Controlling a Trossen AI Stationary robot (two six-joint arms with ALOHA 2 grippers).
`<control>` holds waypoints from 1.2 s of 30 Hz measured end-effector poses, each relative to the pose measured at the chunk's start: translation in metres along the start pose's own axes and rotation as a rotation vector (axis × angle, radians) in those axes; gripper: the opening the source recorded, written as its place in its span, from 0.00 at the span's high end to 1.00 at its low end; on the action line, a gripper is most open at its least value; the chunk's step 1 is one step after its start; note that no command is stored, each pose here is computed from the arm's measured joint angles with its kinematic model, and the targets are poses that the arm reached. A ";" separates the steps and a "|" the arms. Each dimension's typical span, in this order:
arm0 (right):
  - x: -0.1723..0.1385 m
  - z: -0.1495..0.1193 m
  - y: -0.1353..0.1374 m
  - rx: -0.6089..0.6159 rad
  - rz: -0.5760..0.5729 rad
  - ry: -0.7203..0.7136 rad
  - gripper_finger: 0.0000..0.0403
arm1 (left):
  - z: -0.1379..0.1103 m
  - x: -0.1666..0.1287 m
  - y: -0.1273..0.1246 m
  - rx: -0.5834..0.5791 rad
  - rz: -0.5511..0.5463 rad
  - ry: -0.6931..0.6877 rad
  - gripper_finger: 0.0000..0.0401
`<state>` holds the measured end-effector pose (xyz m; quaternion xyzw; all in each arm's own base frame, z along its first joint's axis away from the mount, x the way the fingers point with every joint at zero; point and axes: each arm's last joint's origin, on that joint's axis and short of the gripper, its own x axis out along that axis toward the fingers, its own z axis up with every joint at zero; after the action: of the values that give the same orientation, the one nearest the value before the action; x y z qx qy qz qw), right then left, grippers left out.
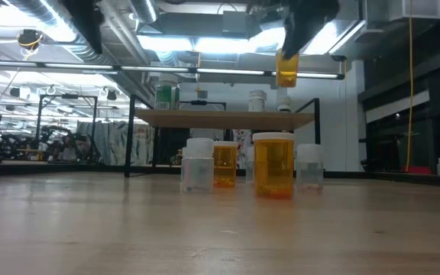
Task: Pick and place medicine bottles onto shelf by color
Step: Put the orange pill bottle on the shelf, then put the transparent pill bottle on the shelf
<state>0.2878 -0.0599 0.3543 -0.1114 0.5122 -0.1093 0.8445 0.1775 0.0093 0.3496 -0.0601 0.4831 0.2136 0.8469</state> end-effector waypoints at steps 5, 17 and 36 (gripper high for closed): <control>0.008 -0.012 -0.046 0.109 0.087 -0.041 0.48 | -0.028 0.013 0.006 -0.117 -0.038 -0.164 0.28; 0.029 -0.033 -0.085 0.223 0.084 -0.018 0.48 | -0.069 0.051 0.007 -0.253 -0.181 -0.540 0.28; 0.049 -0.030 -0.098 0.245 0.067 -0.002 0.31 | -0.074 0.059 0.006 -0.223 -0.190 -0.615 0.28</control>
<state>0.2766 -0.1705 0.3292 0.0094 0.4976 -0.1427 0.8555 0.1425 0.0098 0.2613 -0.1298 0.1710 0.1932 0.9574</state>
